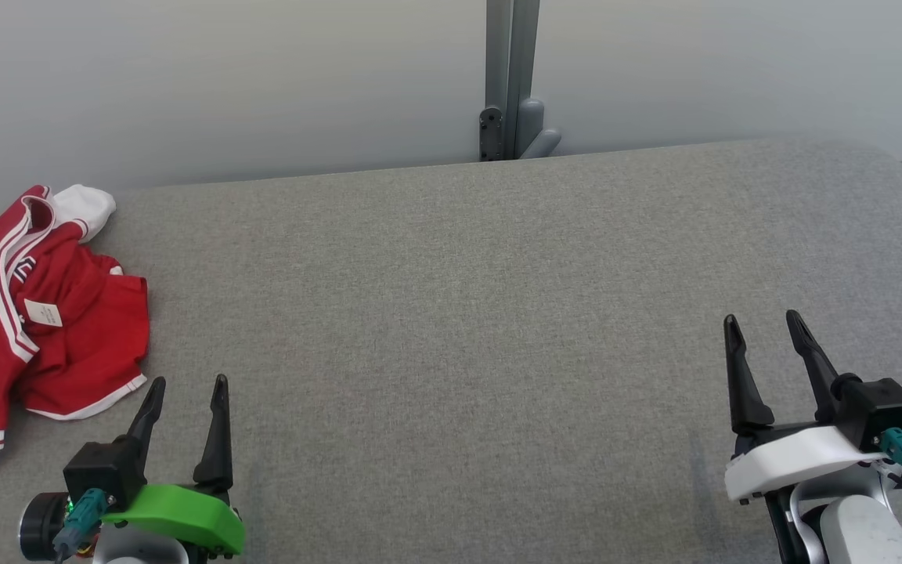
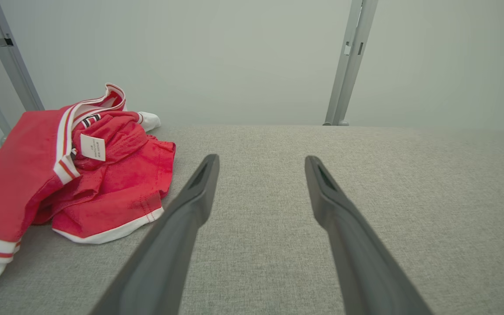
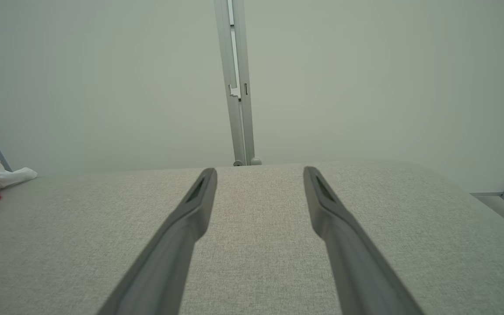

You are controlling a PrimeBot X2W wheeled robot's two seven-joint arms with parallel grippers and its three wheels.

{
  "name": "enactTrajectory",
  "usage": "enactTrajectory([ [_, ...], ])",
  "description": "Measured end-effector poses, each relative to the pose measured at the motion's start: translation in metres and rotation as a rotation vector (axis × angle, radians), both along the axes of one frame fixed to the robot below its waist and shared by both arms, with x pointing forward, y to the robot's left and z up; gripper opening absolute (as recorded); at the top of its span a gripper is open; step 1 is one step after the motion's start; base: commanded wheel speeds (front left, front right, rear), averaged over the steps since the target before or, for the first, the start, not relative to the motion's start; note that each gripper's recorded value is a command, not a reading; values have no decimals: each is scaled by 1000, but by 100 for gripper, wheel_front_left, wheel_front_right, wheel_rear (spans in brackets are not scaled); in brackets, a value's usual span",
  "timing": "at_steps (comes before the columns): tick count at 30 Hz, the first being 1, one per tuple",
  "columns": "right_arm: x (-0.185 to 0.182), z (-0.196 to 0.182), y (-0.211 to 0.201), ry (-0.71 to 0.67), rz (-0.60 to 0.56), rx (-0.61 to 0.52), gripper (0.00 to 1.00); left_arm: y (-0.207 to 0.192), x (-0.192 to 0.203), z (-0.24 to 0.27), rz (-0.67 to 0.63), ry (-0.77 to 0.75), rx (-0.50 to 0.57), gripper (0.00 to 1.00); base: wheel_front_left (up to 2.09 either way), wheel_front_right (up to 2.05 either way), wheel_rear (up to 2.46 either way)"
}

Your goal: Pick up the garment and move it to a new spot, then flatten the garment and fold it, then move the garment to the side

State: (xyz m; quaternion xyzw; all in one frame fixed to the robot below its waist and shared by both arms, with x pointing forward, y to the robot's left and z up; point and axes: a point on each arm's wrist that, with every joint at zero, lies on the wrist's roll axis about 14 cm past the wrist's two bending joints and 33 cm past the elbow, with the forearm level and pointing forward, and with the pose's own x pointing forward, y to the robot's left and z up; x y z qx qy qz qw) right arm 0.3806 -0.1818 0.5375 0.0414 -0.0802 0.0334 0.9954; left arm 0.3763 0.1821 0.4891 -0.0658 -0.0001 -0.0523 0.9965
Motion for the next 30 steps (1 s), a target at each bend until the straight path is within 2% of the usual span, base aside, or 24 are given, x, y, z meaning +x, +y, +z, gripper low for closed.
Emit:
enactTrajectory([
  [13, -4, 0, -5, -14, -19, -75, 100, -1, 0, 1, -19, -20, 84, 100, 0, 0, 0],
  [30, -2, -4, -8, -1, -30, -62, 100, 7, -3, -3, 7, -6, 76, 100, 0, 0, 0],
])
